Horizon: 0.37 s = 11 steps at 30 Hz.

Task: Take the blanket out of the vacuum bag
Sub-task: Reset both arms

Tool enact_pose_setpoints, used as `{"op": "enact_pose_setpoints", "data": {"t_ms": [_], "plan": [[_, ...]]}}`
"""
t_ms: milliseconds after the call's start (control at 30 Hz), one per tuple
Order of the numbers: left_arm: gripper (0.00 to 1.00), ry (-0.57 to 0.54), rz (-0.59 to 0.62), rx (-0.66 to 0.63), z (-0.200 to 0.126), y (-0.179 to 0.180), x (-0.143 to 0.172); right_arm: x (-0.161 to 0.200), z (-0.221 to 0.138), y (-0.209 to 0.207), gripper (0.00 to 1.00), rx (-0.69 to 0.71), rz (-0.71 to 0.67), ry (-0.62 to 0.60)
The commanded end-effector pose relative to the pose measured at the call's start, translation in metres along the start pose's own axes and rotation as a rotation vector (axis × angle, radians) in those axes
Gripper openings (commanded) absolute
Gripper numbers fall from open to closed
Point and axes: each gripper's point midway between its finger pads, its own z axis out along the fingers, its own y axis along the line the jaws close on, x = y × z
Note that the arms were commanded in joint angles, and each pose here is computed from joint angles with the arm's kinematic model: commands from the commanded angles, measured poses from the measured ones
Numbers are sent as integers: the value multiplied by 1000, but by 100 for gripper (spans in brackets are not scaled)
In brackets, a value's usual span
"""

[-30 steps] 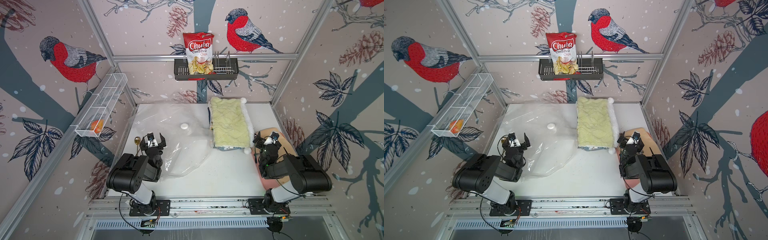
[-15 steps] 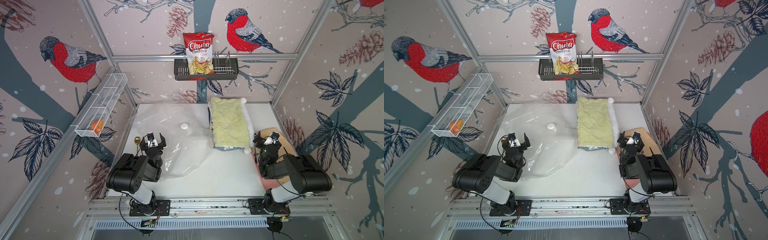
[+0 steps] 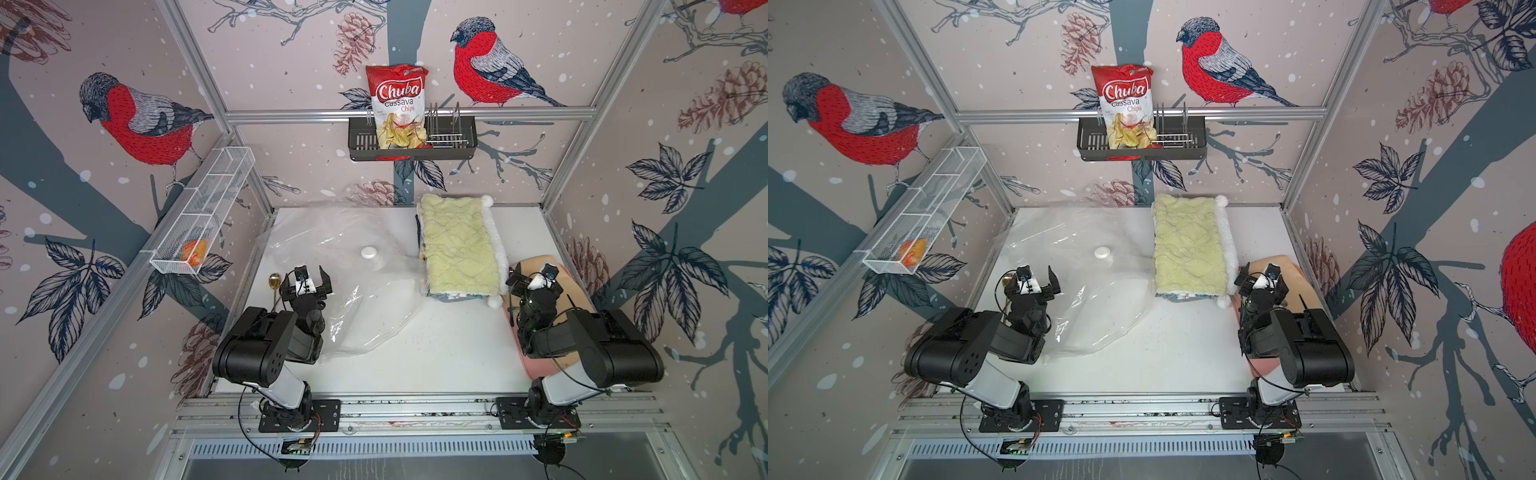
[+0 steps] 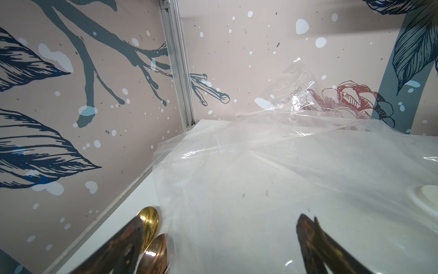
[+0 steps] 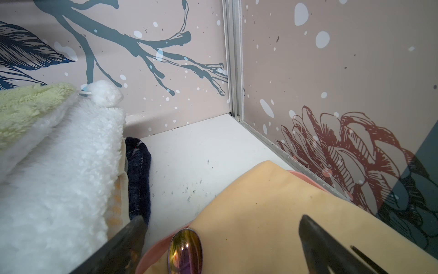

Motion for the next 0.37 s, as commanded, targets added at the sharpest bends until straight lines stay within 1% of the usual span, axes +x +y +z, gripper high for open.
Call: {"op": "enact_pose_setpoints", "data": {"t_ms": [0, 167, 333], "plan": [[99, -5, -14, 2, 3, -1, -3, -4, 1, -1, 100, 4, -4, -14], [99, 9, -17, 10, 6, -1, -1, -4, 2, -1, 100, 0, -3, -12], [99, -2, -21, 5, 3, 1, -3, -4, 2, -1, 100, 1, -4, -10]]}}
